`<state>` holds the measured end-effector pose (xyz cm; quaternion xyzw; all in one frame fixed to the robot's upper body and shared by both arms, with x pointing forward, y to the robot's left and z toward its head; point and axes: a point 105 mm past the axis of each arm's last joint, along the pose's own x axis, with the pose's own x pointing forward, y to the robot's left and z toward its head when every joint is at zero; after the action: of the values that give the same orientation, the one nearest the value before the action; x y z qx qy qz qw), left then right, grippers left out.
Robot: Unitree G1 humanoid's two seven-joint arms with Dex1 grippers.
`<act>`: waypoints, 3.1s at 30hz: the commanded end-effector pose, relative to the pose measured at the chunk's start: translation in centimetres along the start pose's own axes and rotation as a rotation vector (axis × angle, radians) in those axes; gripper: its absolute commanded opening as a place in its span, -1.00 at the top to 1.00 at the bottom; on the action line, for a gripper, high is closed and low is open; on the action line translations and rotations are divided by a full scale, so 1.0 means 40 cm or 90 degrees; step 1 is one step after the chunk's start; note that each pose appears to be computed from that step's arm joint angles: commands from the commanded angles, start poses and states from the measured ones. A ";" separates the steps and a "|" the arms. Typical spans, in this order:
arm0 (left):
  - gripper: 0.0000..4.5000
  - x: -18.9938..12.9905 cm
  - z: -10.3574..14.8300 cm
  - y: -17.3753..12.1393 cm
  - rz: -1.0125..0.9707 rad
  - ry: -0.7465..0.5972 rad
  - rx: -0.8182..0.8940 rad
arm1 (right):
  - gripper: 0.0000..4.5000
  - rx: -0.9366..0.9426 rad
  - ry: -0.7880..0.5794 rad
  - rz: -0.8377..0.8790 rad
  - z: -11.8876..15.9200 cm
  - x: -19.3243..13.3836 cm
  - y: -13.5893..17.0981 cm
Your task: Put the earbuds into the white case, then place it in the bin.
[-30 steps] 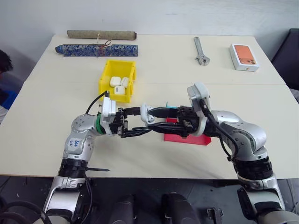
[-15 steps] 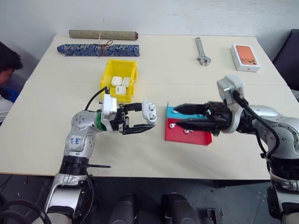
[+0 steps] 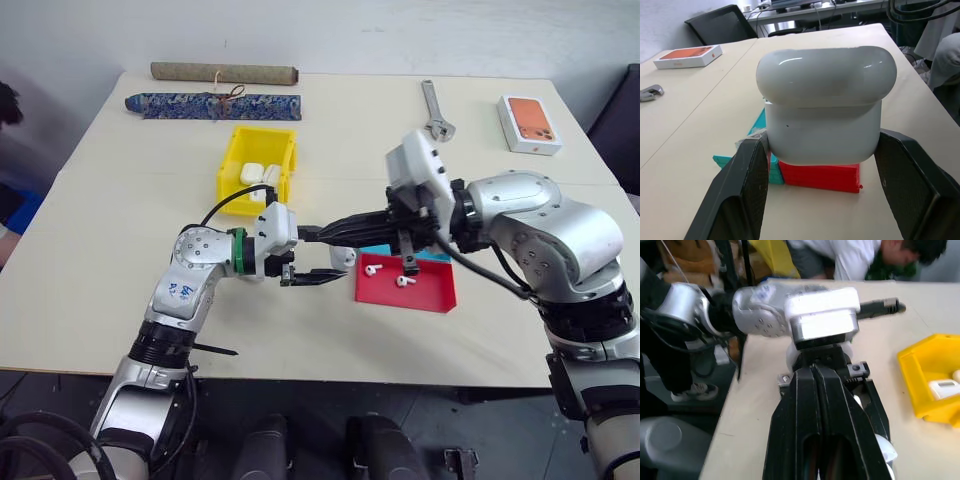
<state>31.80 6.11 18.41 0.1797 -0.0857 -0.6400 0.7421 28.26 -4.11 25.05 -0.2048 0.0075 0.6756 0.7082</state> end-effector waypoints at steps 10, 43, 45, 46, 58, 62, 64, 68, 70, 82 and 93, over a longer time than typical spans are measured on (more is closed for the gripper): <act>-0.22 -0.023 0.011 -0.016 0.008 -0.021 0.027 | 0.99 0.011 0.079 -0.056 -0.028 -0.067 -0.029; -0.22 -0.009 -0.004 -0.016 -0.009 0.008 0.007 | 0.99 -0.029 0.159 -0.018 -0.042 -0.005 -0.010; -0.22 -0.012 -0.005 -0.011 -0.002 0.007 0.011 | 0.99 -0.026 0.168 -0.026 -0.043 -0.019 -0.017; -0.22 -0.012 -0.005 -0.010 0.000 0.007 0.012 | 0.99 -0.025 0.170 -0.028 -0.044 -0.023 -0.018; -0.22 -0.034 0.014 -0.001 0.036 -0.027 0.018 | 0.99 0.045 0.125 -0.078 -0.079 -0.092 -0.024; -0.22 -0.084 0.014 0.017 0.101 -0.029 -0.001 | 0.92 0.066 -0.024 -0.199 -0.085 -0.186 -0.044; -0.22 -0.111 0.019 0.032 0.143 -0.033 -0.012 | 0.72 0.074 -0.070 -0.266 -0.100 -0.237 -0.047; -0.22 -0.195 0.035 0.103 0.313 -0.032 -0.054 | 0.17 -0.091 -0.117 -0.448 -0.093 -0.332 -0.023; -0.22 -0.228 0.031 0.149 0.403 -0.004 -0.071 | -0.13 -0.143 -0.148 -0.500 -0.085 -0.351 -0.002; -0.22 -0.232 -0.051 0.392 0.615 0.116 -0.113 | -0.99 -0.086 -0.142 -0.608 -0.212 -0.428 0.078; -0.88 -0.201 -0.071 0.397 0.555 0.111 -0.059 | -1.00 -0.073 -0.131 -0.593 -0.217 -0.392 0.091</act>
<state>46.37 16.31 20.79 0.1237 -0.0258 -0.2418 0.9621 26.17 -22.26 19.79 -0.1470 -0.1807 0.2958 0.9264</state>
